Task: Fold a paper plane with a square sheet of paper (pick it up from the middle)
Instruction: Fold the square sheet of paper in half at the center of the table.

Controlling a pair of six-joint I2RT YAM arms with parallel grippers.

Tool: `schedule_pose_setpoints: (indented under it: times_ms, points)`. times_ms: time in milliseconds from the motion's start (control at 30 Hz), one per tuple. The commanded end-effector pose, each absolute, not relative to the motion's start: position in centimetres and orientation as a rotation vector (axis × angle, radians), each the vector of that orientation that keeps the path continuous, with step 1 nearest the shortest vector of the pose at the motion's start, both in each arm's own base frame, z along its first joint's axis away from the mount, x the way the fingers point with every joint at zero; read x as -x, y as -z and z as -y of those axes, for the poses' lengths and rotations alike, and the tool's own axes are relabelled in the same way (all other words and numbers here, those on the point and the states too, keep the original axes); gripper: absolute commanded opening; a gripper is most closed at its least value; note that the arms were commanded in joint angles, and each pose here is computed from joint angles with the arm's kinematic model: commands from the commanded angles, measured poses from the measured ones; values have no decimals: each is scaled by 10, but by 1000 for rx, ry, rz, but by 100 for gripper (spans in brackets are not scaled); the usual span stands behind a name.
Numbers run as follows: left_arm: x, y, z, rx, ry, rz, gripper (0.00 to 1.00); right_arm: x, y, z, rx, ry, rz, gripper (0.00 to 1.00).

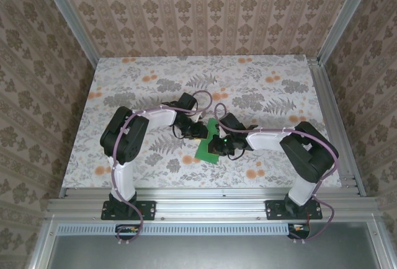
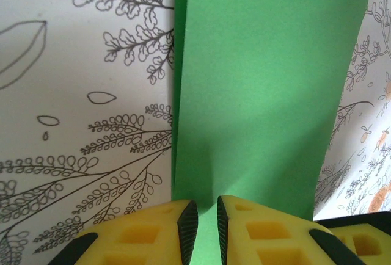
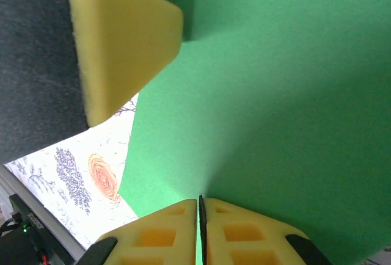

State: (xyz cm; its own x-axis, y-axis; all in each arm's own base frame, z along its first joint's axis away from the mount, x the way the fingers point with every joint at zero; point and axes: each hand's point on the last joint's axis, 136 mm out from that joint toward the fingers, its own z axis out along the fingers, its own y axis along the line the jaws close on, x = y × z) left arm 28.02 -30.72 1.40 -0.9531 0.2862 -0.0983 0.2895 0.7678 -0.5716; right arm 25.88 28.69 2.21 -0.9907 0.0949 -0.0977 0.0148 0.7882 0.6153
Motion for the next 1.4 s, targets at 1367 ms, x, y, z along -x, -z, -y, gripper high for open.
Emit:
schedule_pose_setpoints:
  times_ms: [1367]
  points:
    - [-253, 61, 253, -454, 611, -3192, 24, -241, -21, -295, -222, -1099, -2812, 14]
